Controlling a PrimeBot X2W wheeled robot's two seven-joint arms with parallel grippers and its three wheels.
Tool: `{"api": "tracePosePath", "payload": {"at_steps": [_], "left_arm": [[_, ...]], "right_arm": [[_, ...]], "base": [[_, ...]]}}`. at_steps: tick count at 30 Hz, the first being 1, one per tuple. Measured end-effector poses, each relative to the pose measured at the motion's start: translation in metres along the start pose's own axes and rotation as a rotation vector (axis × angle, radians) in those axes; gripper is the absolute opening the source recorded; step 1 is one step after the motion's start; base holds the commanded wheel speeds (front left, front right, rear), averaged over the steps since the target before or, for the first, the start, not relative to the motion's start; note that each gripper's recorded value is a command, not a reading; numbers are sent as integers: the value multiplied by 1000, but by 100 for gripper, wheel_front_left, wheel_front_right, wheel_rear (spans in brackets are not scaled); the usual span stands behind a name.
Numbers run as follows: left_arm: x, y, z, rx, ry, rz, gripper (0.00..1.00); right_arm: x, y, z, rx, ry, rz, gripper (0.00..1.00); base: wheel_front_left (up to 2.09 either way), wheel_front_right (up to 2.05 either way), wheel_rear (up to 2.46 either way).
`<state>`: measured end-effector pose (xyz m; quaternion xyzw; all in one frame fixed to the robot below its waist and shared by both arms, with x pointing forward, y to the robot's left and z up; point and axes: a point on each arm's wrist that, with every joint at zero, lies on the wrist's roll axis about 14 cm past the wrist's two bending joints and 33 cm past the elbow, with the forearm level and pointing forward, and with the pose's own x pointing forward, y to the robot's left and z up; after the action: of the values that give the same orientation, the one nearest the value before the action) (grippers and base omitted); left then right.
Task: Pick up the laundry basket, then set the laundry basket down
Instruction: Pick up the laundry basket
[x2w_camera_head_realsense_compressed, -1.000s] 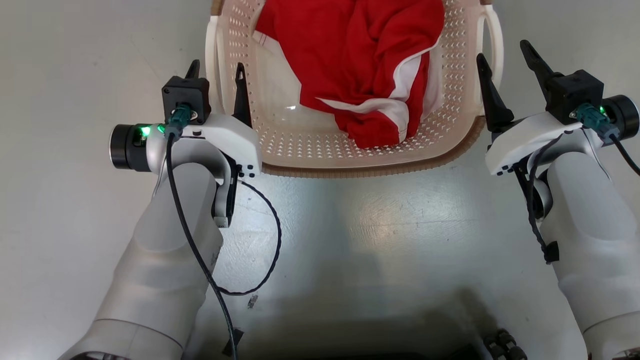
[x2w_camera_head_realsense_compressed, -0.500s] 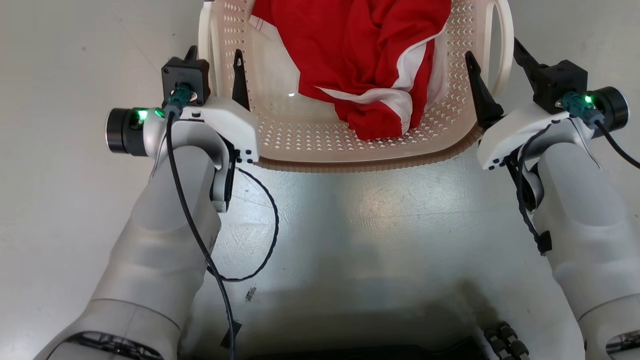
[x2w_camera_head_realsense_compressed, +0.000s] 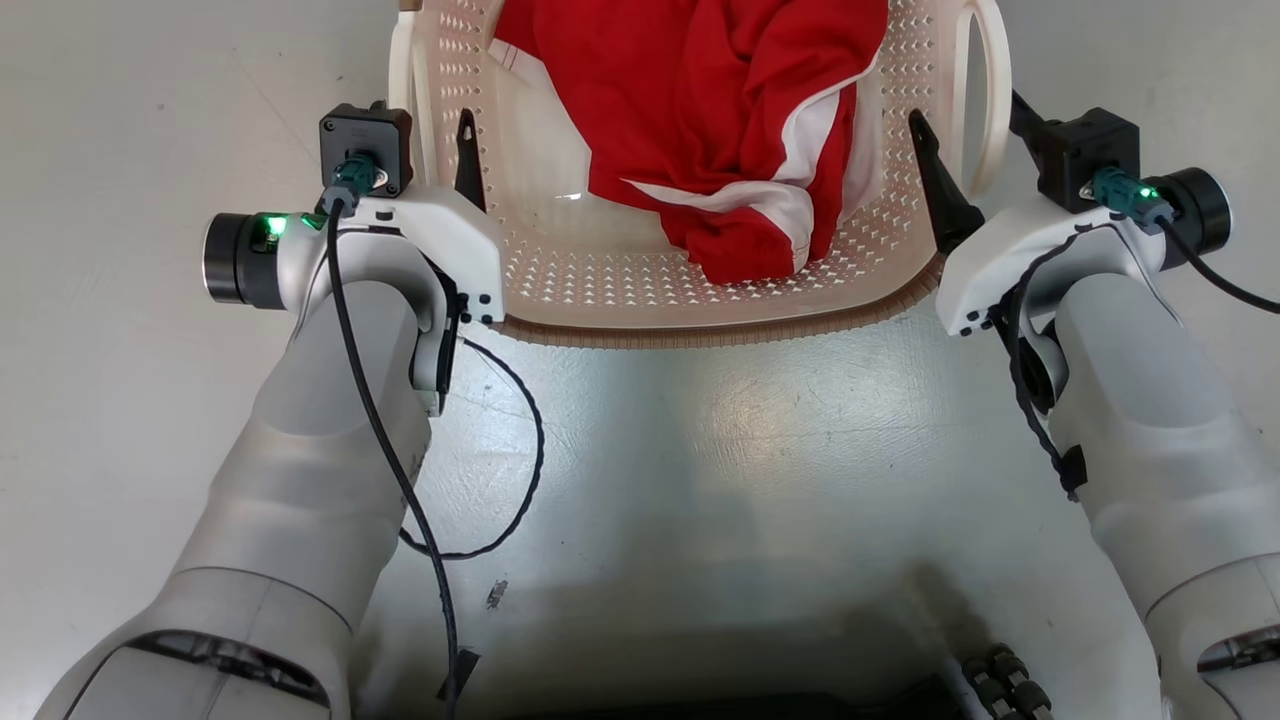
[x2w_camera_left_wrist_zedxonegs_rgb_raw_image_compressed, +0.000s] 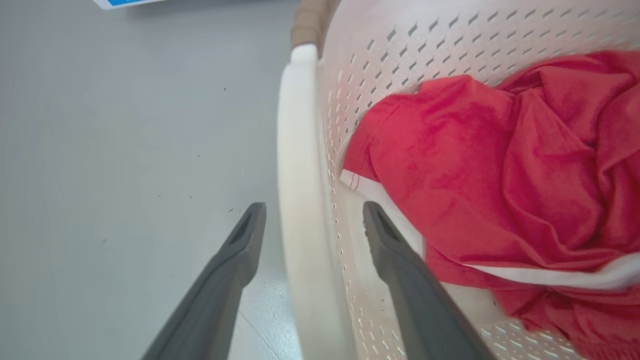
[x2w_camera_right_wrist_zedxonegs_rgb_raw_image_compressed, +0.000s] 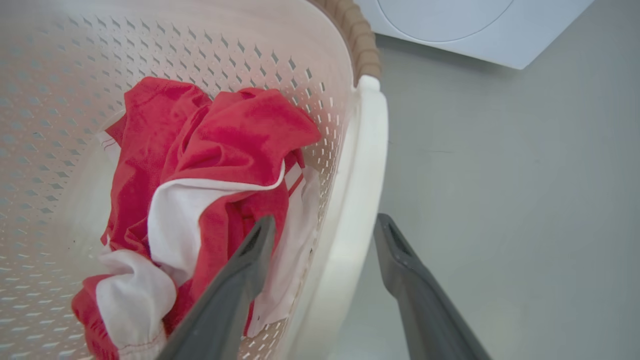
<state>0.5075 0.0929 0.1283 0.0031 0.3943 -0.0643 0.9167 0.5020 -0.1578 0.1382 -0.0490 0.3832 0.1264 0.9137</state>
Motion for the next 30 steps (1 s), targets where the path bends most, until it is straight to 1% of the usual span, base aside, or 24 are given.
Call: {"api": "tracePosePath", "payload": {"at_steps": [13,19,29,30], "left_arm": [[0,-4,-1,33,34,-23,100],[5,-6,1,33,31,-31,100],[8,-9,-10,34,52,-40,100],[9,-9,-11,32,54,-40,99]], "right_arm": [[-3,5,3,-28,11,21,100],[-2,5,-4,-15,27,19,100],[2,5,-12,0,41,17,100],[4,5,-10,-1,37,17,100]], "base": [[0,0,0],[0,0,0],[0,0,0],[0,0,0]]}}
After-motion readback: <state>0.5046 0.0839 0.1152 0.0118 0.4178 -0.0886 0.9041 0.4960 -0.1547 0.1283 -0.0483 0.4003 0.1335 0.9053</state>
